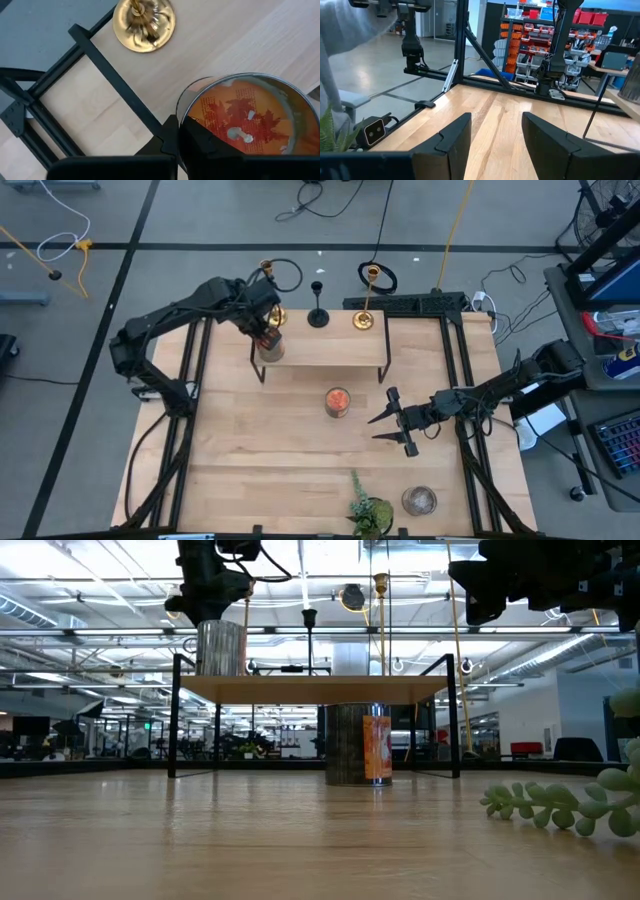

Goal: Pick & Place candle stick holders
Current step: Put the bottom orange scented candle on the shelf, then put the orange scented candle on the shelf aligned with the other orange scented candle

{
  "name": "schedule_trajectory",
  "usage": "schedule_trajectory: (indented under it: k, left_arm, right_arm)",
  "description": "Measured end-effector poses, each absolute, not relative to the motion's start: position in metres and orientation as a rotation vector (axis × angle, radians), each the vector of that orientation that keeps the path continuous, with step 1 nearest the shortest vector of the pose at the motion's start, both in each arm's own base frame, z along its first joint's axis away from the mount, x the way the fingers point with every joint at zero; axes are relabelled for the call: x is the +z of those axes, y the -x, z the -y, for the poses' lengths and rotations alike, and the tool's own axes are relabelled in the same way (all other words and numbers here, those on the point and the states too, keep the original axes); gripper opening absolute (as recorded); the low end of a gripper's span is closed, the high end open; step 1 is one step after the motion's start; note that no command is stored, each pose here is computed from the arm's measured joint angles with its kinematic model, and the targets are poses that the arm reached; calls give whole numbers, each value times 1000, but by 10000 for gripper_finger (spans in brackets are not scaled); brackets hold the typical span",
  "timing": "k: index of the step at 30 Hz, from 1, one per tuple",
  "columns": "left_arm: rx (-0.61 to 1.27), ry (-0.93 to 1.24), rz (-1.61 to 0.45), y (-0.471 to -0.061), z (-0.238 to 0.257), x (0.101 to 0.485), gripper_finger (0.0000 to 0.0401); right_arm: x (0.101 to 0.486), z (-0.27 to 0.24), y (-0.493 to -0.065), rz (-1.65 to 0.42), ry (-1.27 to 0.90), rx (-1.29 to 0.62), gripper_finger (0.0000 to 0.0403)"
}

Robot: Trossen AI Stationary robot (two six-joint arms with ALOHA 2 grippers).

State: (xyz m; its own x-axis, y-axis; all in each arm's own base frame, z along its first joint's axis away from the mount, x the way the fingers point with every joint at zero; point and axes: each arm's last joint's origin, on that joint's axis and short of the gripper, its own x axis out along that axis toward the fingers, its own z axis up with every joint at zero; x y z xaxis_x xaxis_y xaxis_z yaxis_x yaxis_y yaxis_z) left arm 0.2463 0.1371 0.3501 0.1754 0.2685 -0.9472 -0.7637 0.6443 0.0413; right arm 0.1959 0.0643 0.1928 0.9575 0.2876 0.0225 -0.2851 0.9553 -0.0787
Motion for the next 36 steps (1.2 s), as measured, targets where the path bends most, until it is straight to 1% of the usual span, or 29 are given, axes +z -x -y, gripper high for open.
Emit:
schedule_trajectory:
  k: [3, 10, 15, 18, 22, 28, 33, 36]
  left_arm:
    - [768, 494, -1159, -248, -139, 351, 23]
    - [754, 465, -1112, -253, -141, 352, 75]
    - [732, 433, -1125, -253, -141, 352, 94]
    - [724, 421, -1126, -249, -140, 355, 98]
    - [705, 411, -1118, -238, -131, 365, 97]
    - [673, 364, -1018, -213, -113, 391, 93]
    - [623, 304, -914, -186, -88, 415, 93]
    - [656, 264, -838, -170, -73, 425, 93]
  right_arm:
    - [193, -64, -196, 31, 55, 291, 173]
    - [193, -64, -196, 31, 58, 291, 173]
    - [194, -64, -196, 44, 87, 262, 173]
    - [197, -61, -196, 74, 121, 176, 173]
    - [204, -58, -196, 138, 105, 81, 173]
    - [207, -58, -196, 164, 28, 80, 172]
    - [205, -58, -196, 146, -41, 88, 171]
    - [200, -60, -198, 108, -57, 92, 171]
